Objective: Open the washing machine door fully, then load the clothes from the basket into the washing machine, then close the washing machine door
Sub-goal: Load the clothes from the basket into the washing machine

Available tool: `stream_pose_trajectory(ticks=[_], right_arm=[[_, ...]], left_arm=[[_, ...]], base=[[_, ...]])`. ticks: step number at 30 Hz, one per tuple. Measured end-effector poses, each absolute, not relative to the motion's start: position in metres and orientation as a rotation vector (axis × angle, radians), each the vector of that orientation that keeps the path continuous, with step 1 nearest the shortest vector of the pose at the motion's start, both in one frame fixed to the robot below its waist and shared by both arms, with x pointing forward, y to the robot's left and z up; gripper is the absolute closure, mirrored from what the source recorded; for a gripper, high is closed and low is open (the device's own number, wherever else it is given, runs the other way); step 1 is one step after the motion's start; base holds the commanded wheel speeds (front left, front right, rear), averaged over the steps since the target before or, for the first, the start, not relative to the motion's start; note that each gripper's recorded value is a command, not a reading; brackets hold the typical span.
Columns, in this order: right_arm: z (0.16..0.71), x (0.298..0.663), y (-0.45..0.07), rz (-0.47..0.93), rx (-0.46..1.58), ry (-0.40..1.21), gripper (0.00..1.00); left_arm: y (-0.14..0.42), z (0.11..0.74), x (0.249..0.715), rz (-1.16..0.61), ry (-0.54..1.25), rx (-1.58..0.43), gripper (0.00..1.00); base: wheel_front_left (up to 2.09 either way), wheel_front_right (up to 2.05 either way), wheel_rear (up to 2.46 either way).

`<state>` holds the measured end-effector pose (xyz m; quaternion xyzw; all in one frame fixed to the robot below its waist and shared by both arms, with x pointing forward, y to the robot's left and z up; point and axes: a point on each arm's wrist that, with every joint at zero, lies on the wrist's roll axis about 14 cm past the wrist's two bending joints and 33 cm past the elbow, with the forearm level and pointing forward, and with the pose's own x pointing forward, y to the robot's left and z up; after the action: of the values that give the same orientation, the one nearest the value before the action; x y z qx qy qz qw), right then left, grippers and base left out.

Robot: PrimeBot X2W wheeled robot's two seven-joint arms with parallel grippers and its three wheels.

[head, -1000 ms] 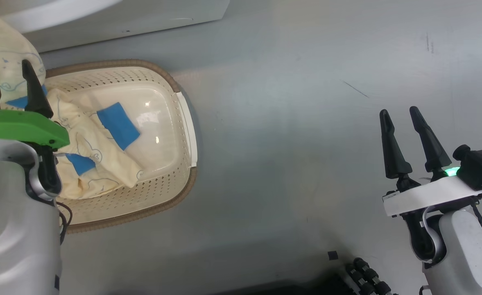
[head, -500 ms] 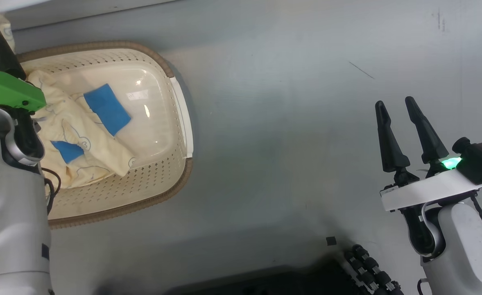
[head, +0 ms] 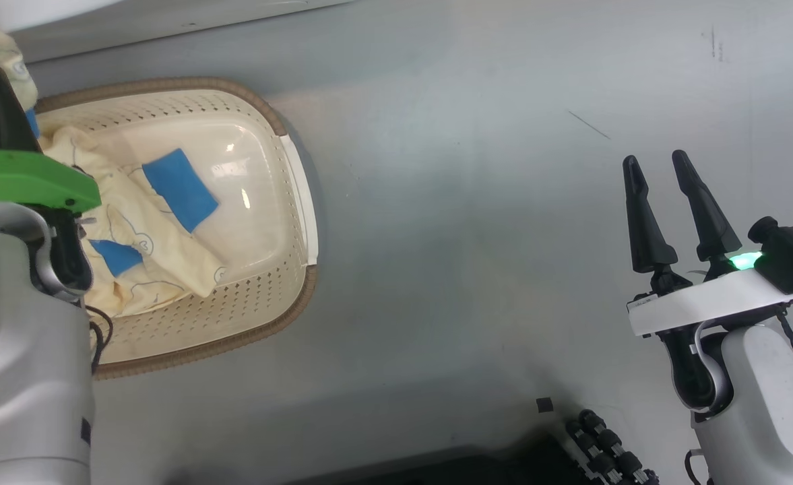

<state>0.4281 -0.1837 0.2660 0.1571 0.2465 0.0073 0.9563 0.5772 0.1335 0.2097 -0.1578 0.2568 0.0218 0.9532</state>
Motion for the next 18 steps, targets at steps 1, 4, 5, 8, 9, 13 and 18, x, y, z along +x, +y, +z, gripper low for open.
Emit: stream_pose_trajectory(ticks=[1,4,5,8,9,13,18], right_arm=[[0.268,0.430,-0.184,0.016,0.319,0.494,0.00],[0.273,0.431,-0.182,0.020,0.322,0.482,0.00],[0.275,0.432,-0.182,0.022,0.323,0.477,0.00],[0.282,0.434,-0.180,0.029,0.325,0.460,0.00],[0.285,0.435,-0.180,0.031,0.325,0.455,0.00],[0.294,0.437,-0.179,0.035,0.326,0.434,0.00],[0.304,0.439,-0.173,0.054,0.334,0.413,0.00]], left_arm=[[0.133,0.210,0.573,0.047,0.524,-0.322,1.00],[0.130,0.207,0.555,0.052,0.546,-0.330,1.00],[0.129,0.207,0.550,0.049,0.551,-0.332,1.00],[0.131,0.215,0.544,0.048,0.535,-0.322,1.00],[0.131,0.219,0.543,0.039,0.529,-0.310,1.00],[0.134,0.245,0.553,0.025,0.450,-0.286,1.00],[0.142,0.294,0.578,-0.004,0.307,-0.226,1.00]], base=[[0.00,0.00,0.00],[0.00,0.00,0.00],[0.00,0.00,0.00],[0.00,0.00,0.00],[0.00,0.00,0.00],[0.00,0.00,0.00],[0.00,0.00,0.00]])
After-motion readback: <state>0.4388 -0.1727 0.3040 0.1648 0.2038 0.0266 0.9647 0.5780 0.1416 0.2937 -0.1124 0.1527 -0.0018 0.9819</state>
